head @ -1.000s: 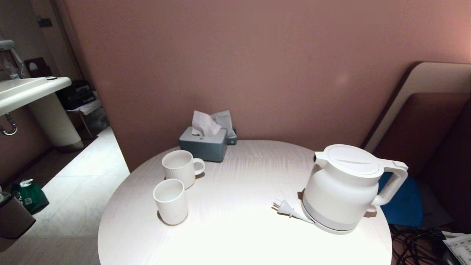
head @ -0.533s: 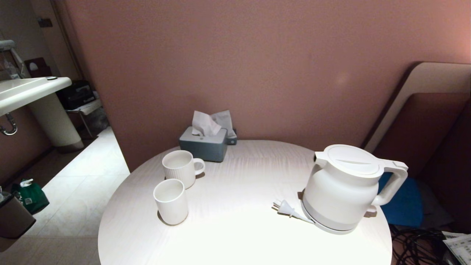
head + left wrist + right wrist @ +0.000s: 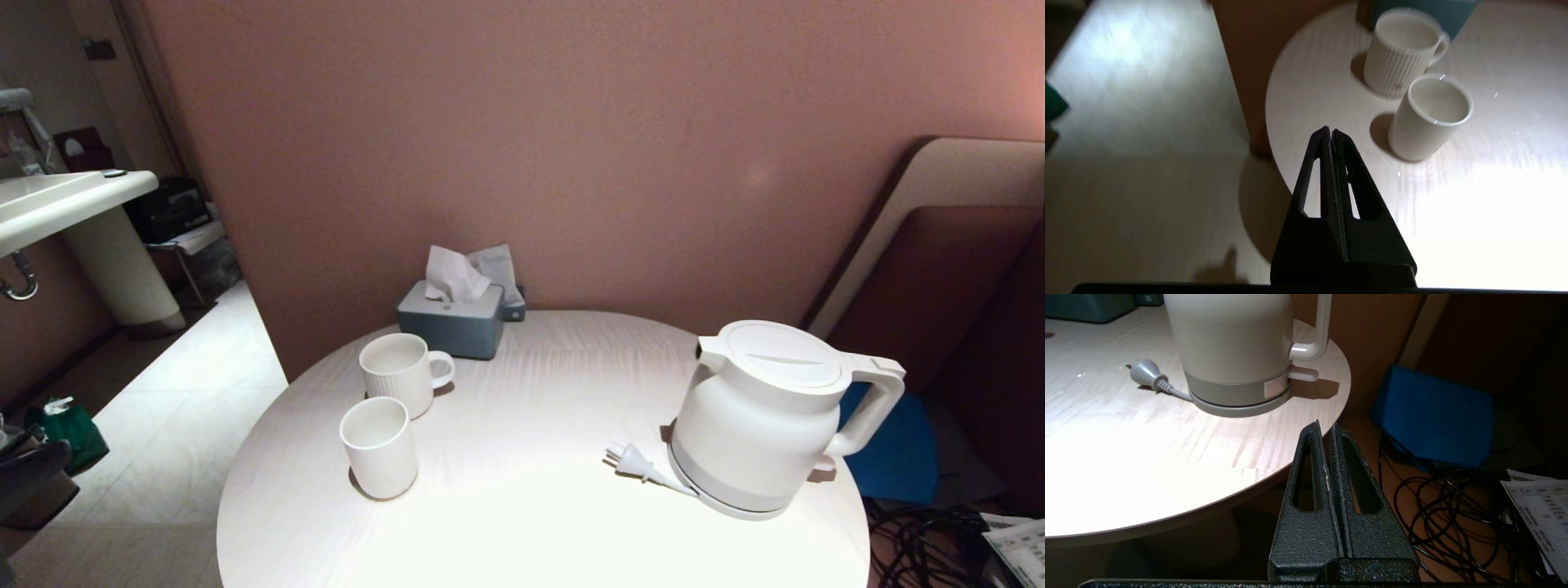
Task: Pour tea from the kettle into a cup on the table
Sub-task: Pick up the cup
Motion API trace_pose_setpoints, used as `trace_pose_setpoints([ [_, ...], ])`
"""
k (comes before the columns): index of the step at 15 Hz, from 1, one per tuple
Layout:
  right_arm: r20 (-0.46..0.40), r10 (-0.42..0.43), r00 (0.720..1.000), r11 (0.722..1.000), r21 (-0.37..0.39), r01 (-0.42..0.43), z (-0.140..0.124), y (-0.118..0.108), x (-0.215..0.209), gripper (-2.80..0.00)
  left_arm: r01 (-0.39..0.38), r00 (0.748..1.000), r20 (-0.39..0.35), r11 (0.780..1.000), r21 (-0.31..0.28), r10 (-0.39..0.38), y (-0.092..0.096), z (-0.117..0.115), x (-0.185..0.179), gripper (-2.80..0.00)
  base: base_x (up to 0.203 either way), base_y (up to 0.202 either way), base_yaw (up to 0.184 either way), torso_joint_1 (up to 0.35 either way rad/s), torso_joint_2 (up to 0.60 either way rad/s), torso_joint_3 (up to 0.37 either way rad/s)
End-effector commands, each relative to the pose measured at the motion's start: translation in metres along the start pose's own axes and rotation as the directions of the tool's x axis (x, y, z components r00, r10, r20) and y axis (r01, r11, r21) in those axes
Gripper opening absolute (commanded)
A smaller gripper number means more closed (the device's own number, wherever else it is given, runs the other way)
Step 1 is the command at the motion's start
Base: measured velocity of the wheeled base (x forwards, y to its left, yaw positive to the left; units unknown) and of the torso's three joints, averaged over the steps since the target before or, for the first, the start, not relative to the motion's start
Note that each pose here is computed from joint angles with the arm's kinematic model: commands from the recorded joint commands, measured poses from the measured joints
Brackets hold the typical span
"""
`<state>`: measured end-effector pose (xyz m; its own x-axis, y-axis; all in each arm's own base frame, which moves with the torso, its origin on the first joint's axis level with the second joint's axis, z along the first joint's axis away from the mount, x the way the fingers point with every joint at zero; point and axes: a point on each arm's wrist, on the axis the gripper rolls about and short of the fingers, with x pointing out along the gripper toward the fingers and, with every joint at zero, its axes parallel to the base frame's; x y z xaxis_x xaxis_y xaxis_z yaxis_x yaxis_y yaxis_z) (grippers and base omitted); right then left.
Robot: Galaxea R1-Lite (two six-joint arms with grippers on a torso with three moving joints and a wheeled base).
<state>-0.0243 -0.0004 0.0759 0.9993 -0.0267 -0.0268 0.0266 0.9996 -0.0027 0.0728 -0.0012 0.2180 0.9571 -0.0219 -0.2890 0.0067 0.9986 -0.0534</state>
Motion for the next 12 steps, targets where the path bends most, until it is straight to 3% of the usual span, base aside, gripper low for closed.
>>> trace_pose_setpoints([
  [1, -0.001, 0.000, 1.000, 1.000, 0.000, 0.000, 0.000, 0.000, 0.000, -2.80, -0.002, 0.976, -0.219, 1.000, -0.010, 0.000, 0.000, -0.004, 0.048, -2.80, 0.000, 0.000, 0.000, 0.000, 0.00, 0.000],
  [2, -0.001, 0.000, 1.000, 1.000, 0.001, 0.000, 0.000, 0.000, 0.000, -2.80, 0.015, 0.948, -0.318, 1.000, -0.023, -0.021, -0.002, -0.011, 0.058, -2.80, 0.000, 0.000, 0.000, 0.000, 0.00, 0.000],
  [3, -0.001, 0.001, 1.000, 1.000, -0.001, -0.001, 0.000, 0.000, 0.000, -2.80, 0.076, 0.906, -0.412, 0.995, -0.063, -0.095, -0.004, -0.019, 0.062, -2.80, 0.000, 0.000, 0.000, 0.000, 0.00, 0.000],
  [5, -0.001, 0.001, 1.000, 1.000, 0.001, -0.001, 0.000, 0.000, 0.000, -2.80, 0.187, 0.824, -0.514, 0.971, -0.152, -0.239, -0.008, -0.030, 0.059, -2.80, 0.000, 0.000, 0.000, 0.000, 0.00, 0.000],
  [6, -0.001, 0.001, 1.000, 1.000, 0.001, -0.001, 0.000, 0.000, 0.000, -2.80, 0.210, 0.787, -0.551, 0.960, -0.184, -0.278, -0.009, -0.035, 0.061, -2.80, 0.000, 0.000, 0.000, 0.000, 0.00, 0.000],
  [8, -0.002, 0.000, 1.000, 1.000, -0.001, 0.000, 0.000, 0.000, 0.000, -2.80, 0.219, 0.740, -0.601, 0.953, -0.210, -0.303, -0.009, -0.046, 0.067, -2.80, 0.000, 0.000, 0.000, 0.000, 0.00, 0.000],
  [9, -0.001, 0.001, 1.000, 1.000, -0.001, -0.001, 0.000, 0.000, 0.000, -2.80, 0.227, 0.745, -0.592, 0.951, -0.209, -0.308, -0.010, -0.050, 0.072, -2.80, 0.000, 0.000, 0.000, 0.000, 0.00, 0.000],
  [12, -0.001, 0.001, 1.000, 1.000, 0.000, -0.001, 0.000, 0.000, 0.000, -2.80, 0.275, 0.827, -0.459, 0.945, -0.175, -0.325, -0.010, -0.067, 0.084, -2.80, 0.000, 0.000, 0.000, 0.000, 0.00, 0.000],
])
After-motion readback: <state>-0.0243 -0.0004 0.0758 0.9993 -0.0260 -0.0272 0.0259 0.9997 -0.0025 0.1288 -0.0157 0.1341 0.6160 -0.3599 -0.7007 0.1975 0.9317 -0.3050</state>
